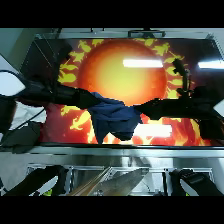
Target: Fold the shirts.
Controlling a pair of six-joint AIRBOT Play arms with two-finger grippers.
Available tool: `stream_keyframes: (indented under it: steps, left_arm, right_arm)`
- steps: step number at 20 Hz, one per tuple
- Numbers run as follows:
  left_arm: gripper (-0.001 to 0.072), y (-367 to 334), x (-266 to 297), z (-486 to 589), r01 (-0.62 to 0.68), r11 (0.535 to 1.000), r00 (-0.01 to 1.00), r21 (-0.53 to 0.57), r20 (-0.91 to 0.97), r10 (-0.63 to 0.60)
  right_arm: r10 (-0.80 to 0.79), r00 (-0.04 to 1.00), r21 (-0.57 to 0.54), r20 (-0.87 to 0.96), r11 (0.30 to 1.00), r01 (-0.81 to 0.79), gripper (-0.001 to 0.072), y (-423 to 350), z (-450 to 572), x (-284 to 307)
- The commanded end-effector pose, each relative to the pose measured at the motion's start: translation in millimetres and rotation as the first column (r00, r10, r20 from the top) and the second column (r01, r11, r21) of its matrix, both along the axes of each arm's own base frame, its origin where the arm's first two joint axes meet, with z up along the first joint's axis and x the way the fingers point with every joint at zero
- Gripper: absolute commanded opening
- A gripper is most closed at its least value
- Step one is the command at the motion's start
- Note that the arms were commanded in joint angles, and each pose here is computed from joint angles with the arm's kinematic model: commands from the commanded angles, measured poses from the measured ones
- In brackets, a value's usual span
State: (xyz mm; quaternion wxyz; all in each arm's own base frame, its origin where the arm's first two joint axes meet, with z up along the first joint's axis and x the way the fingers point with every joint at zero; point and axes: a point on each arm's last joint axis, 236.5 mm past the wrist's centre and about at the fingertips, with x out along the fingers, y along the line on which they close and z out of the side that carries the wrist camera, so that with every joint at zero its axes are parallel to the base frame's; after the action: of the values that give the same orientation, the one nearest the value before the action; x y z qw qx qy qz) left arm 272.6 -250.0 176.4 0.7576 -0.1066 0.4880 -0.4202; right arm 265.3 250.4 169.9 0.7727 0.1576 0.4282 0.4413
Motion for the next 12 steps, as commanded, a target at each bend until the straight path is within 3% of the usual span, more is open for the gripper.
stream_keyframes:
  steps: [1, 3, 9, 12]
  left_arm:
    - [0.0160, 14, 23, -75, -0.093, 0.990, 0.992, 0.103, -0.072, 0.100]
    - [0.0720, 25, 34, -106, -0.096, 0.985, 0.985, 0.141, -0.128, 0.114]
    - [0.0720, 102, 16, -184, -0.060, 0.949, 0.904, 0.311, -0.386, 0.184]
    - [0.0719, 112, -9, -230, -0.082, 0.939, 0.858, 0.334, -0.456, 0.238]
  right_arm:
    - [0.032, 0.990, -0.094, -0.136, 0.995, -0.045, 0.0017, 0, -71, 17]
    - [0.037, 0.980, -0.120, -0.193, 0.991, -0.061, 0.0017, 0, -101, 28]
    - [-0.092, 0.969, -0.186, -0.229, 0.981, 0.050, 0.0016, -49, -133, 63]
    - [-0.136, 0.964, -0.194, -0.227, 0.977, 0.092, 0.0016, -70, -134, 72]
